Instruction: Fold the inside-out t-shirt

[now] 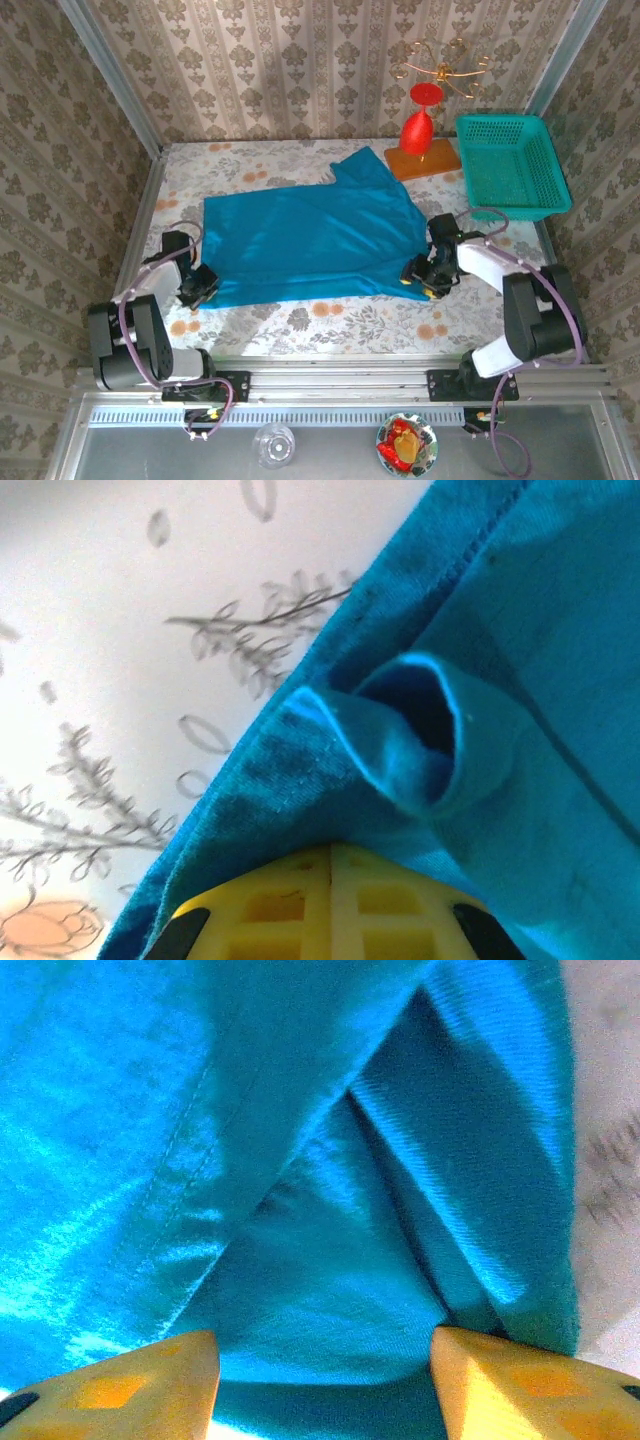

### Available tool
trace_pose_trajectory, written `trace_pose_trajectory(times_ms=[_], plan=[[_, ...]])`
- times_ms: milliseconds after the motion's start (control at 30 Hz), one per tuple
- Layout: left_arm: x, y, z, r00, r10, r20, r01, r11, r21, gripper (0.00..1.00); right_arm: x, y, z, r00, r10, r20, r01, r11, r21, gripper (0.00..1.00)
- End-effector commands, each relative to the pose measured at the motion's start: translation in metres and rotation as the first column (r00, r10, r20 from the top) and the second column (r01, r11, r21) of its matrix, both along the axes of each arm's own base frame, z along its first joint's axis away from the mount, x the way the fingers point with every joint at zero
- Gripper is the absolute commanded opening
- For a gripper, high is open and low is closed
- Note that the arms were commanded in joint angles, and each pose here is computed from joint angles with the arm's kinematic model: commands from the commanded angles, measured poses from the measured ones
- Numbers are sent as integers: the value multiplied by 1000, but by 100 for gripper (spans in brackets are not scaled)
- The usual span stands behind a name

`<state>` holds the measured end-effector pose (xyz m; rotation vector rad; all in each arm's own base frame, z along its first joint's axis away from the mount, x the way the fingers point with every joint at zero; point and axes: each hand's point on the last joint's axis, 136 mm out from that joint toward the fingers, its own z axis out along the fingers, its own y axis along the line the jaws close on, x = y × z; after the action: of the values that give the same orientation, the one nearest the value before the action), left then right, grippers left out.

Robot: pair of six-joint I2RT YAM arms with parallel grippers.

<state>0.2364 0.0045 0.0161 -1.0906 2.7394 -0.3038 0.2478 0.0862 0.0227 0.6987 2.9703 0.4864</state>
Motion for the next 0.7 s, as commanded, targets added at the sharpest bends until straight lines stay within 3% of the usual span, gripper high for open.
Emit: trace_pose_trajectory(times_ms=[0,200,367,500,667], plan=[[-44,9,-16,988,92,-127,-87,995,42,6,-31,-10,4,998,-51,-31,49,997,-68,61],[-30,2,9,998,49,-27,-49,999,16,7,-41,-12,39,999,-8,52,14,992,-127,58],[-8,-8,43,995,-42,88,39,999,30,8,-31,31,60,986,137,98,-129,988,-89,53],[1,-18,51,991,-75,111,72,997,26,9,-21,65,54,975,206,76,-200,976,-89,48],[5,-28,45,991,-88,101,87,996,15,9,-6,90,28,986,153,62,-151,988,-41,49]])
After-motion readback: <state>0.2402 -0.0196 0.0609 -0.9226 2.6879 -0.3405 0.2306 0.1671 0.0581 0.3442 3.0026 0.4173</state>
